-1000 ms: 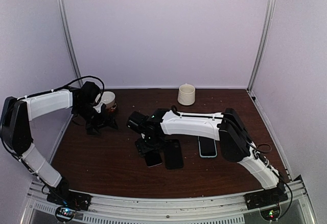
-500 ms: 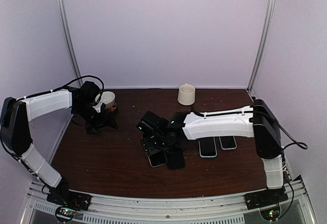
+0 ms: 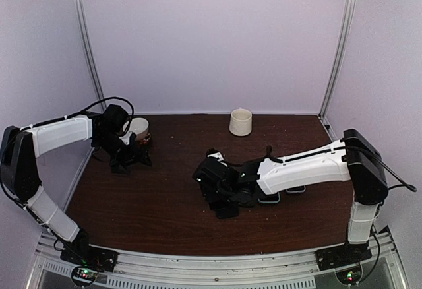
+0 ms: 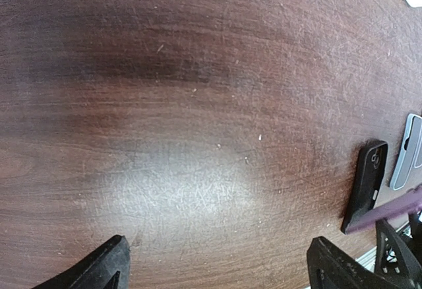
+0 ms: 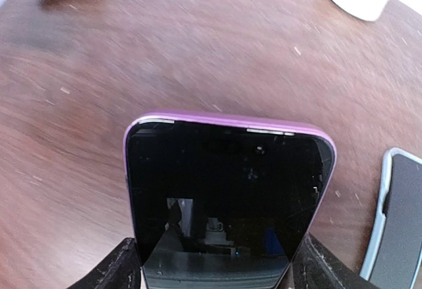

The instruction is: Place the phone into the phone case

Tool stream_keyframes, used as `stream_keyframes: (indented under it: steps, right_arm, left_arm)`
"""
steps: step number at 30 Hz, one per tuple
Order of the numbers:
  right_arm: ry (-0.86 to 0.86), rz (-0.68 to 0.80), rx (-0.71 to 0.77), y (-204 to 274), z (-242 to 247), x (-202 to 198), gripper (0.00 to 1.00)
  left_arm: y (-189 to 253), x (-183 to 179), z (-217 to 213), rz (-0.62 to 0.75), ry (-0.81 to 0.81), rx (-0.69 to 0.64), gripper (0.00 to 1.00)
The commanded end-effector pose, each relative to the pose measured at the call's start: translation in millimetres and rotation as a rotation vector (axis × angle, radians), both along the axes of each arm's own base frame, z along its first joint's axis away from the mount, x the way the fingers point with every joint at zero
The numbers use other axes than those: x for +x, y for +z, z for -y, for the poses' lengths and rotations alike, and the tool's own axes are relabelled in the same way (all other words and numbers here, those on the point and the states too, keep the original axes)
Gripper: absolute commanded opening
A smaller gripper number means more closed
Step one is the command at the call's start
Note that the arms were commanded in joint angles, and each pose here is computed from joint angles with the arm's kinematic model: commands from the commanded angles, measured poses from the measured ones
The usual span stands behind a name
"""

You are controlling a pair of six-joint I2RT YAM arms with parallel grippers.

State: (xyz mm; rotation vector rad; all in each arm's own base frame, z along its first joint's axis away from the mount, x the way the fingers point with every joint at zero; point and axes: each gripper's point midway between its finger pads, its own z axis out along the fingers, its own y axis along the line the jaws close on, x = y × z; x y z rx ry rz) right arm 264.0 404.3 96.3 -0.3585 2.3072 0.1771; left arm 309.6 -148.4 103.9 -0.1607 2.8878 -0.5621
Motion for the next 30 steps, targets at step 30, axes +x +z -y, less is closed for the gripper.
stream_keyframes:
  steps: [30]
  right_arm:
    - [-0.078,0.053,-0.034,7,25,-6,0.45]
  left_arm:
    - [-2,3,0,0.003,-0.005,-0.020,0.98]
